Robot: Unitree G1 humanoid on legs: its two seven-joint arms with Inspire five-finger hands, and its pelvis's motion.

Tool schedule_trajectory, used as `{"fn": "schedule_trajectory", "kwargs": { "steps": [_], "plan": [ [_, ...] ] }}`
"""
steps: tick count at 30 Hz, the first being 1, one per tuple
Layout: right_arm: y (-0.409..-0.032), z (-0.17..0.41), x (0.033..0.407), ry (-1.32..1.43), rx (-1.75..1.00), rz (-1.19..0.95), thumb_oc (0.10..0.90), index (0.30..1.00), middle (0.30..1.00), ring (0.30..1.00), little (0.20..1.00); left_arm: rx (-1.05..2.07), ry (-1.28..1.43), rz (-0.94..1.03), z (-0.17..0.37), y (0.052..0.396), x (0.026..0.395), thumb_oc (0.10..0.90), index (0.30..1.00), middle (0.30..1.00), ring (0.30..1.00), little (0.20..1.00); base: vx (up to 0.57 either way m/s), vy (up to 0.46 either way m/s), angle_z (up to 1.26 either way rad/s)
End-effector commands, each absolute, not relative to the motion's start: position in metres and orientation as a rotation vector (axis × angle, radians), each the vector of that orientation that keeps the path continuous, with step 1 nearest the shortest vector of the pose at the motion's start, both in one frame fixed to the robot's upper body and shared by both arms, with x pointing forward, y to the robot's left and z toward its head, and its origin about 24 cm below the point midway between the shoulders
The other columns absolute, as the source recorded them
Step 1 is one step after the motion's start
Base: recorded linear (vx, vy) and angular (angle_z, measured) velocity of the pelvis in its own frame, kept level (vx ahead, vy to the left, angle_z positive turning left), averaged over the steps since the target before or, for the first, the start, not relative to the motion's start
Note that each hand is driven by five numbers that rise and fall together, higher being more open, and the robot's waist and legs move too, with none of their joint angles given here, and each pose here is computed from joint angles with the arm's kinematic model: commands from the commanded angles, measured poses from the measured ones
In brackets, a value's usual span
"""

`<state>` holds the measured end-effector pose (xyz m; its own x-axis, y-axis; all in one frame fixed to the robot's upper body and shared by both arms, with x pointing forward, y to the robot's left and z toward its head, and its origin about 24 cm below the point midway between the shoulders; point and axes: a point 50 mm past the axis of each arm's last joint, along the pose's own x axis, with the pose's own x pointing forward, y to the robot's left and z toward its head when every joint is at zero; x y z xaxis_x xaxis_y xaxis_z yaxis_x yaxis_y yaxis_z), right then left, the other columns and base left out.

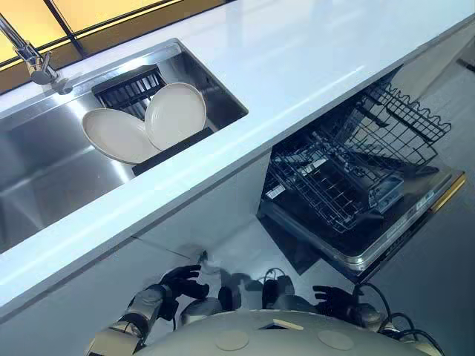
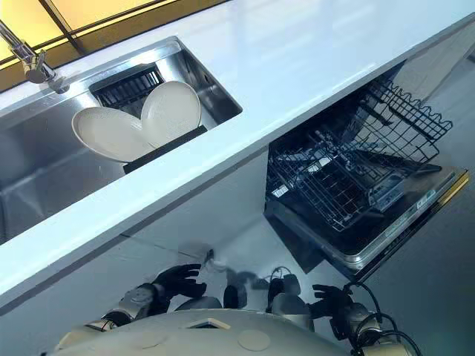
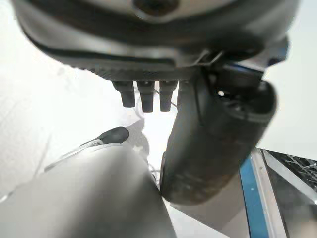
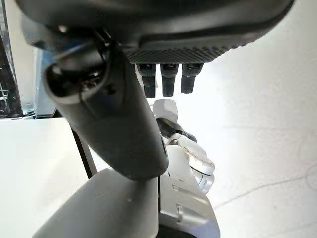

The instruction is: Pick up plates and place into dishwasher.

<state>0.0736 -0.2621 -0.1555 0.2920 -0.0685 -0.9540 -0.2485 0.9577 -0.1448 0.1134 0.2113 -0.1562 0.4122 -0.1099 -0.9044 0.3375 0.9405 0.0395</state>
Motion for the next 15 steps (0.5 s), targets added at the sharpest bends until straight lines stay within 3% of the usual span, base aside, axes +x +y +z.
{"fn": "schedule_trajectory", "kwargs": {
  "steps": [1,9,15],
  "plan": [
    [-0.251,-0.155,0.089,1.213,-0.238,0.146,0.800,0.900,0.900,0.900,0.900,0.211,1.113,-0.282,-0.157,0.212,0.111,0.800,0.900,0.900,0.900,0.900,-0.34,-0.577,0.13],
    [-0.247,-0.157,0.088,1.220,-0.247,0.163,0.800,0.900,0.900,0.900,0.900,0.104,0.991,-0.270,-0.150,0.206,0.126,0.800,0.900,0.900,0.900,0.900,0.00,0.000,0.00],
    [-0.256,-0.152,0.096,1.210,-0.274,0.160,0.800,0.900,0.900,0.900,0.900,0.399,0.676,-0.637,-0.118,0.180,0.173,0.800,0.900,0.900,0.900,0.900,-0.01,0.014,-0.01]
  ]
}}
